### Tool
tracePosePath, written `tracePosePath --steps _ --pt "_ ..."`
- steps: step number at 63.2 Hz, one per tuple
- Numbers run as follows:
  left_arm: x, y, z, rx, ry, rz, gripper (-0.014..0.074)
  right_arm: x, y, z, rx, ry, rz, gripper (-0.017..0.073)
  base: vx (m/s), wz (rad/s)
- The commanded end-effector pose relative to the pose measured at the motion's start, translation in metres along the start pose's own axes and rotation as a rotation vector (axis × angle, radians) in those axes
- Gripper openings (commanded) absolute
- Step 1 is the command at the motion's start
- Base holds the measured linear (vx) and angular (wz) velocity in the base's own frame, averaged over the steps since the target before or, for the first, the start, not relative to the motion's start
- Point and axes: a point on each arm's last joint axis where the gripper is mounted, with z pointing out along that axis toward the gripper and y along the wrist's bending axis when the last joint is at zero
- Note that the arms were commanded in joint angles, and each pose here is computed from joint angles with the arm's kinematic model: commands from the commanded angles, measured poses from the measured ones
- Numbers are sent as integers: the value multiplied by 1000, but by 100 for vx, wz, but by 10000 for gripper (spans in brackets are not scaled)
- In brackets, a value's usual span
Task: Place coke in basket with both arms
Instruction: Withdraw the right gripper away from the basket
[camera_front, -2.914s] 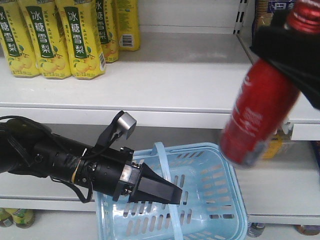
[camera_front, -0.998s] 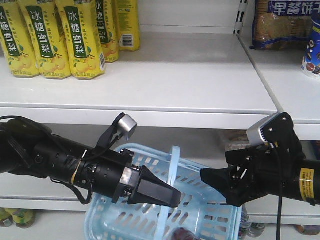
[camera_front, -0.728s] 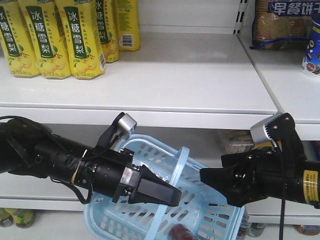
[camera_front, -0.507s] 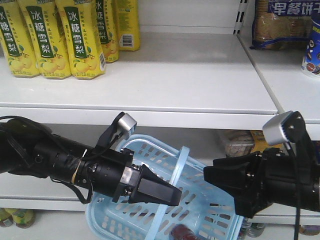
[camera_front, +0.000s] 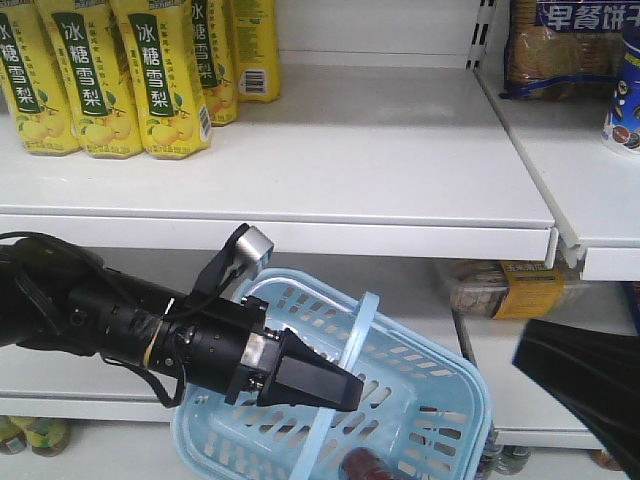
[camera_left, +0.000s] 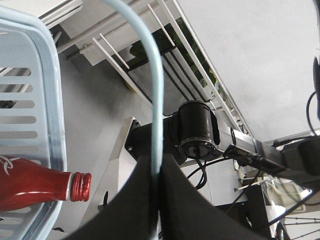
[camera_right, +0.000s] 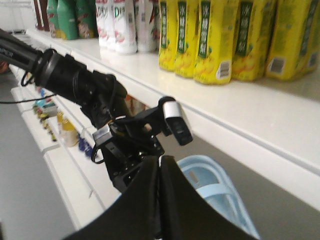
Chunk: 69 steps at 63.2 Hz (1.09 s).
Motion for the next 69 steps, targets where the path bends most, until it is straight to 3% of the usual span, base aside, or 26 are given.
tracePosePath --steps 1,17,26,30,69 --pt "-3 -35 -7 211 5 34 -5 -2 2 -16 121 -102 -24 -5 0 0" --pt "-3 -35 -7 211 5 34 -5 53 -6 -33 324 -149 23 -5 0 0" --pt "-3 -35 -7 211 5 34 -5 80 -20 -33 442 -136 125 -5 0 0" --pt "-3 -35 -7 211 5 34 -5 88 -24 -33 469 -124 139 -5 0 0" --pt "-3 -35 -7 211 5 34 -5 90 -26 -34 487 -122 140 -5 0 0"
